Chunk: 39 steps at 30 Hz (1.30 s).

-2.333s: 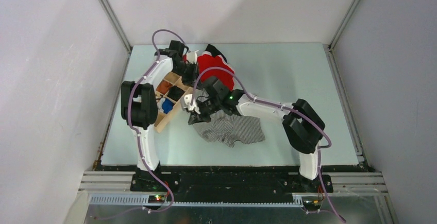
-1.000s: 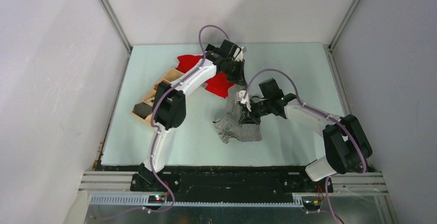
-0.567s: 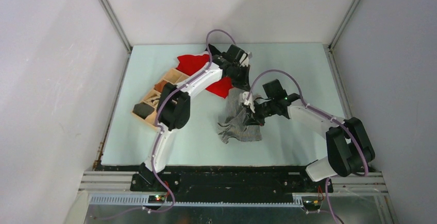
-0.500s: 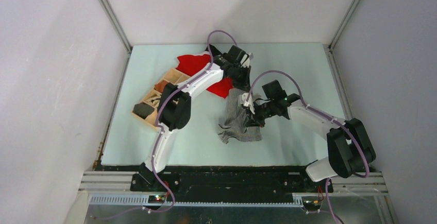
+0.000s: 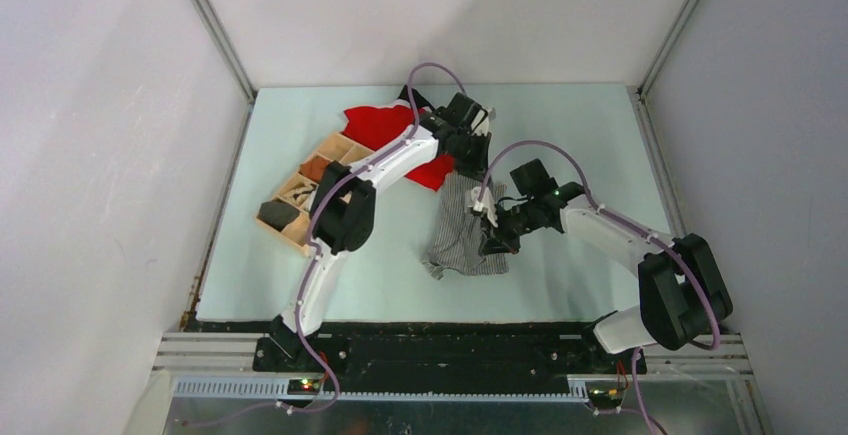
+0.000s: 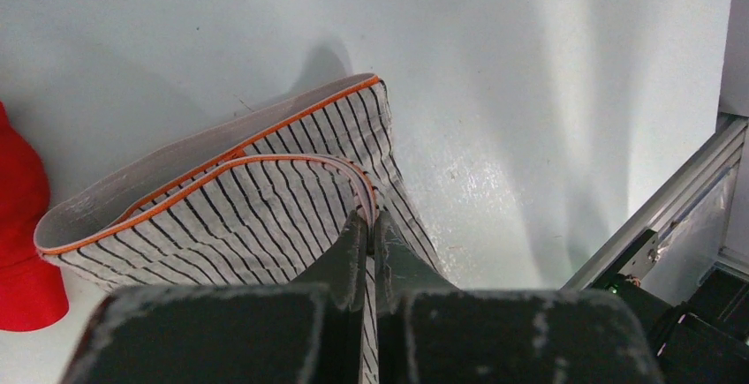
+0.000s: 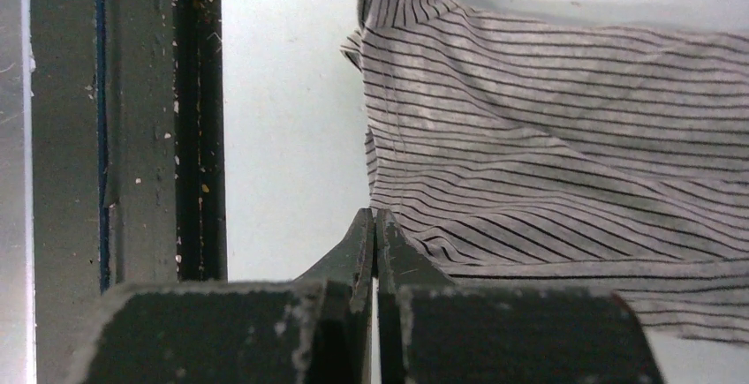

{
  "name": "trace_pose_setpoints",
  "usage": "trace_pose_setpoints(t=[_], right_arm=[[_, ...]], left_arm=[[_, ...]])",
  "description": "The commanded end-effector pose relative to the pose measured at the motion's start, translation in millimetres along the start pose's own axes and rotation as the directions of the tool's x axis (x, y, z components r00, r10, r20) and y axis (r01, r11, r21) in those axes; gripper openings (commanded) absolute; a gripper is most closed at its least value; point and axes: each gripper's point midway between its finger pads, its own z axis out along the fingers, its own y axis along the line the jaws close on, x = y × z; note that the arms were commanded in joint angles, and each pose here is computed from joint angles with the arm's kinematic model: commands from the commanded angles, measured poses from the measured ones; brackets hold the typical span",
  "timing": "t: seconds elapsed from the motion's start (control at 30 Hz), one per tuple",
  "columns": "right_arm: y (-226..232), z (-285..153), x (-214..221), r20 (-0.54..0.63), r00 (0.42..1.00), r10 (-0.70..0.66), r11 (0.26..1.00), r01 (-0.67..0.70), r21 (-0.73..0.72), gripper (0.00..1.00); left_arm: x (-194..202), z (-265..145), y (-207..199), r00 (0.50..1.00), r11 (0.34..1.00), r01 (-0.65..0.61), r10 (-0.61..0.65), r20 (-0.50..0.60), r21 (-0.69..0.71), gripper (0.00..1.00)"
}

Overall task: Roll the underwear
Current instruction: Fold the underwear at the center of the board.

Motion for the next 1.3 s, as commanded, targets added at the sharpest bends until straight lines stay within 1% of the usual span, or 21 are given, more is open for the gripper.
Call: trace_pose_setpoints(t=[0.0,0.33,0.63,0.8,0.9,1.1,1.13,1.2,1.23,1.27], right_arm=[[-0.3,-10.4,5.7,-0.017,1.000,0.011,1.000,-0.011,0.021,0.00],[1.1,-17.5,16.2,-0.048,0.998,0.047,0.999,-0.046,0.028,0.00],[4.0,-18.1,33.8,-0.099,0.990,0.103,0.995,-0.101,0.021,0.00],[-0.8,-17.3,44.8,-0.126,0.981,0.144,0.989,-0.141,0.035,0.07],[-7.1,-23.3,48.1,-0.113,0.976,0.184,0.982,-0.178,0.062,0.06],[-8.8,-27.4,56.3,-0.122,0.969,0.213,0.976,-0.205,0.078,0.06],[-8.2,-26.3,58.3,-0.125,0.968,0.216,0.975,-0.208,0.077,0.06],[-7.0,-24.7,61.4,-0.132,0.967,0.220,0.974,-0.212,0.075,0.10],[-6.6,-23.9,62.2,-0.136,0.966,0.221,0.974,-0.213,0.074,0.16],[-6.2,-23.0,63.1,-0.138,0.964,0.225,0.973,-0.217,0.072,0.17]], left_arm=[[-16.6,-0.3,-18.8,0.997,0.999,-0.050,0.048,0.060,0.021,0.00],[-22.2,2.5,-29.8,0.993,0.996,-0.082,0.080,0.082,0.024,0.00],[-15.1,14.8,-27.5,0.995,0.997,-0.081,0.080,0.062,0.019,0.00],[-14.8,20.2,-22.3,0.995,0.997,-0.078,0.078,0.063,-0.005,0.00],[-19.1,23.6,-21.2,0.994,0.997,-0.080,0.080,0.075,-0.012,0.00],[-24.4,26.9,-20.3,0.992,0.996,-0.077,0.080,0.094,-0.032,0.00],[-24.4,26.9,-20.6,0.992,0.997,-0.077,0.080,0.094,-0.032,0.00],[-24.9,27.0,-20.0,0.992,0.996,-0.075,0.079,0.096,-0.037,0.00],[-24.8,26.6,-20.5,0.992,0.996,-0.076,0.079,0.096,-0.037,0.00],[-25.1,26.4,-19.6,0.992,0.996,-0.076,0.080,0.096,-0.038,0.00]])
